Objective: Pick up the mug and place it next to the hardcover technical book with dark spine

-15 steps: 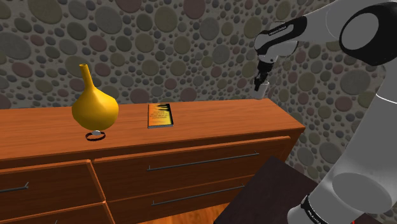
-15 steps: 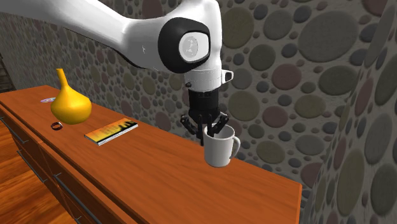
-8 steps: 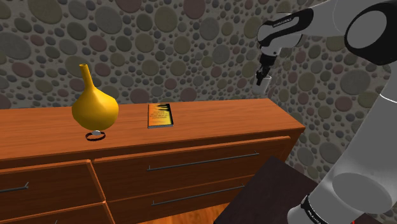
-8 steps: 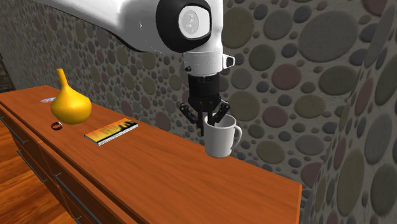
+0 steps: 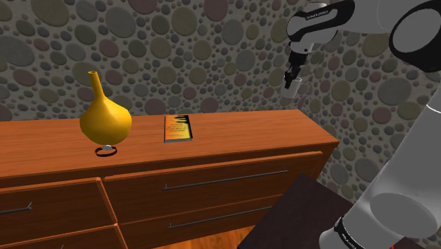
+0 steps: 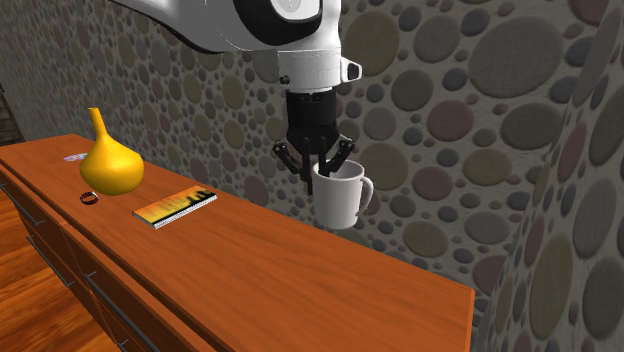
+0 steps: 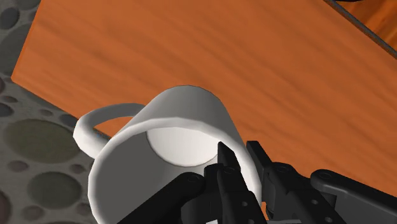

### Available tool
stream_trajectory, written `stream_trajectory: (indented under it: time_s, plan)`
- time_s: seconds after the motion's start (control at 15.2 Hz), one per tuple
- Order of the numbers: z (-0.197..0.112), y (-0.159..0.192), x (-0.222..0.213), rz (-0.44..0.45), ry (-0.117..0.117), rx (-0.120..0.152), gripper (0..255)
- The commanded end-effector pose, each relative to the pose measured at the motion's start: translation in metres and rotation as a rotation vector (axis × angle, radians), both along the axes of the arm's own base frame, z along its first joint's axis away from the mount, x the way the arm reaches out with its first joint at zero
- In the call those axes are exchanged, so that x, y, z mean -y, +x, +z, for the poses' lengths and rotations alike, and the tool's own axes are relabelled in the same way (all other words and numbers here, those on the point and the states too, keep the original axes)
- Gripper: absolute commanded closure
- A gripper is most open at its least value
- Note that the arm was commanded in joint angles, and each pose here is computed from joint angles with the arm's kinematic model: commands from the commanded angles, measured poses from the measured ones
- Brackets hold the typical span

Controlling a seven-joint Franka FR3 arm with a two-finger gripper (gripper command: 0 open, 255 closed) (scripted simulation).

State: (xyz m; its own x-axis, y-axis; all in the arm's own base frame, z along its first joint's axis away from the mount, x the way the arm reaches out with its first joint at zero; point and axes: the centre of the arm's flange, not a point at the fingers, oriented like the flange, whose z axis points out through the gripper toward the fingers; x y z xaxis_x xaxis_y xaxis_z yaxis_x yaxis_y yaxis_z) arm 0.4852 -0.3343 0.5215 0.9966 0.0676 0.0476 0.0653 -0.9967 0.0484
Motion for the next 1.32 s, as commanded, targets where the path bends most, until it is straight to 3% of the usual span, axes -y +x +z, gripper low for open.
stream_trajectory:
  time_s: [0.0,1.25]
  plan:
    - [0.001,0.006,-0.024,0.000,0.000,0.000,255]
    - [0.002,0.062,-0.269,0.000,0.000,0.000,255]
